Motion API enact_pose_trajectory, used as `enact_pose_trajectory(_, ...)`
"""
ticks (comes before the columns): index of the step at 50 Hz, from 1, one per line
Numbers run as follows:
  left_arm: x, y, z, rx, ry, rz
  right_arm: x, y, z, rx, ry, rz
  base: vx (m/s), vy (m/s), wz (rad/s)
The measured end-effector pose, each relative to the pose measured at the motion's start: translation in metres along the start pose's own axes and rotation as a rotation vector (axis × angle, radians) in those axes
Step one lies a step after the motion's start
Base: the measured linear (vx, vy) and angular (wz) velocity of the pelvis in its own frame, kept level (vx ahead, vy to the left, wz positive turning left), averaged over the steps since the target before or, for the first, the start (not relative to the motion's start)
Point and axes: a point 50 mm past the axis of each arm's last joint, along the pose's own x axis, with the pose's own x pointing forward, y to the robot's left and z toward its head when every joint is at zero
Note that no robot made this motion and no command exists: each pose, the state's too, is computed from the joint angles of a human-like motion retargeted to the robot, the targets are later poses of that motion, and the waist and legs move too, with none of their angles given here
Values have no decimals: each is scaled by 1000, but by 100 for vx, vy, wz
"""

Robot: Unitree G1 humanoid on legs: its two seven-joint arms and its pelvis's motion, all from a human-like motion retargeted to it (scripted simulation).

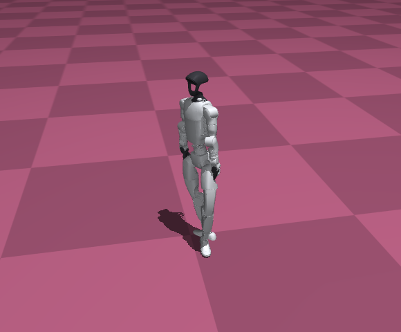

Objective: In place motions

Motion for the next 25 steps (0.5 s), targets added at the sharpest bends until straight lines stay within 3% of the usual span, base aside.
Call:
enact_pose_trajectory(10, 10, -9, -35, -345, 32, -53, 4, 11, 1, -41, -26, 36, 23, 31, 165)
enact_pose_trajectory(17, 8, -15, -17, -161, 17, -60, 4, 9, -1, -59, -27, 20, 17, 20, 219)
enact_pose_trajectory(25, -8, -24, 46, 286, -54, -15, 0, 5, 14, -77, -60, 6, 1, -1, 191)
